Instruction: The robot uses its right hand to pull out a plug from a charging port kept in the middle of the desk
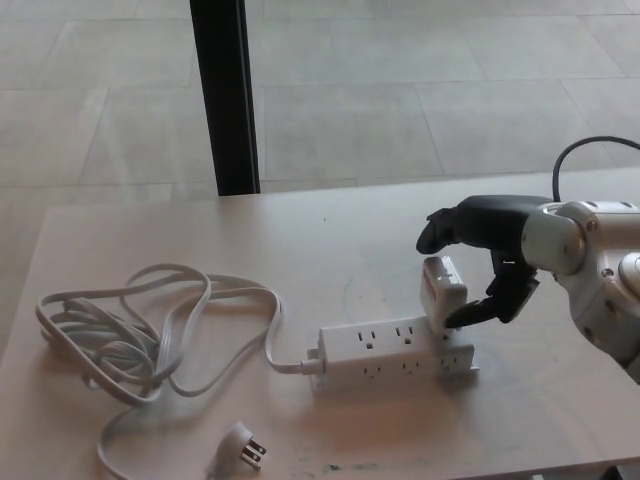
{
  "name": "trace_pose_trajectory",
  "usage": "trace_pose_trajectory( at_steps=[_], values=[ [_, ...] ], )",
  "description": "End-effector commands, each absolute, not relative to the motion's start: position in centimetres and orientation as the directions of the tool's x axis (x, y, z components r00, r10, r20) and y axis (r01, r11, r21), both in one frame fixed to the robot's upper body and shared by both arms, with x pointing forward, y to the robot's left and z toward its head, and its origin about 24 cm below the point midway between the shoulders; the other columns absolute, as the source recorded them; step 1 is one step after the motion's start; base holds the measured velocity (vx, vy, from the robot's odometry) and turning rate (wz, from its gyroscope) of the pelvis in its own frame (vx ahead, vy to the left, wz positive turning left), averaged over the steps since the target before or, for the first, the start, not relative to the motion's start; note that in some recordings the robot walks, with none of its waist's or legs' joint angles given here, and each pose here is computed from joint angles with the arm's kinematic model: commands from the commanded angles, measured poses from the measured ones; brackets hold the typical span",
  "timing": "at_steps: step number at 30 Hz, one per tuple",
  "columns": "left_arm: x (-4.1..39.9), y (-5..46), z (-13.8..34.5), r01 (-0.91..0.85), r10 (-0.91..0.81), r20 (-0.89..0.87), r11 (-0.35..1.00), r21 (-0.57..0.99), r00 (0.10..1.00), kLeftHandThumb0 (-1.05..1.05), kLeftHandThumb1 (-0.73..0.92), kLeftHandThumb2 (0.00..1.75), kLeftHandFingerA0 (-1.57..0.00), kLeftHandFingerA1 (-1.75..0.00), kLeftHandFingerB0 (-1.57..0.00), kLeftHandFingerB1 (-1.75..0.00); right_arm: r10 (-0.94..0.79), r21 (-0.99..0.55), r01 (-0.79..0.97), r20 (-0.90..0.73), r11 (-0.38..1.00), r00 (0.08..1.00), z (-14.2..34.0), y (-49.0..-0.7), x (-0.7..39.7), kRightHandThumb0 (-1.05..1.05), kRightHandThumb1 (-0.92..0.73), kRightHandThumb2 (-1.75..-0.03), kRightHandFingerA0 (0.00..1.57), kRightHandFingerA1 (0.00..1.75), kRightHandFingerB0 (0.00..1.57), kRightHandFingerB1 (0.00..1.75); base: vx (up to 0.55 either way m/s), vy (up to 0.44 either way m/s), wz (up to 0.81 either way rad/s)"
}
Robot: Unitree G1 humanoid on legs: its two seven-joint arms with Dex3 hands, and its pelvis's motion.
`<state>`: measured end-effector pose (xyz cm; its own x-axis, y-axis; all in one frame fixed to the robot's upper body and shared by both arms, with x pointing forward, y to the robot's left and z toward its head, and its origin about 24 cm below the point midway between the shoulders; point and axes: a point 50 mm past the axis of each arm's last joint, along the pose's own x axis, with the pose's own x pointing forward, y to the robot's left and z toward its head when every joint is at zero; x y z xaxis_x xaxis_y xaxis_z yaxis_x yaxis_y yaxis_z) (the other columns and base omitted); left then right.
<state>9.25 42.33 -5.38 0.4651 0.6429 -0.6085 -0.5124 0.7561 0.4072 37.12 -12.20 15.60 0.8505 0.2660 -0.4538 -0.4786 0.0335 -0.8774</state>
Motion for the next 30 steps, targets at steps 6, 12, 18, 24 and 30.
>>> trace_pose_trajectory(
  at_steps=[6,12,18,24,30],
  values=[
    [9.3,42.8,-4.8,-0.529,0.657,-0.576,0.746,0.405,0.486,-0.84,0.92,0.77,-0.79,-0.54,-0.63,-0.44,0.194,-0.898,-0.440,-0.431,0.008,0.882,14.6,-14.4,37.3,-0.77,-0.51,-0.61,0.73,1.70,0.26,0.35,0.00,0.000,0.00],
    [9.3,42.9,-4.7,-0.521,0.659,-0.576,0.745,0.416,0.483,-0.85,0.92,0.75,-0.80,-0.55,-0.64,-0.45,0.170,-0.894,-0.448,-0.439,0.011,0.882,14.5,-15.2,37.1,-0.71,-0.49,-0.60,0.74,1.66,0.27,0.34,0.00,0.000,0.00],
    [9.3,42.9,-4.7,-0.509,0.658,-0.573,0.749,0.425,0.490,-0.84,0.92,0.76,-0.80,-0.55,-0.63,-0.45,0.197,-0.892,-0.452,-0.443,0.000,0.875,14.0,-14.7,36.9,-0.76,-0.49,-0.60,0.75,1.61,0.24,0.34,0.00,0.000,0.00],
    [9.3,42.8,-4.7,-0.511,0.656,-0.575,0.749,0.421,0.488,-0.85,0.92,0.76,-0.79,-0.54,-0.62,-0.44,0.235,-0.885,-0.464,-0.444,0.038,0.865,13.6,-13.8,36.9,-0.76,-0.50,-0.59,0.76,1.50,0.36,0.39,0.00,0.000,0.00],
    [9.3,42.8,-4.8,-0.522,0.657,-0.572,0.748,0.410,0.492,-0.88,0.92,0.77,-0.78,-0.54,-0.64,-0.45,0.261,-0.880,-0.473,-0.445,0.050,0.857,13.2,-12.9,36.7,-0.89,-0.46,-0.87,0.80,1.39,0.36,0.47,0.00,0.000,0.00]
  ],
)
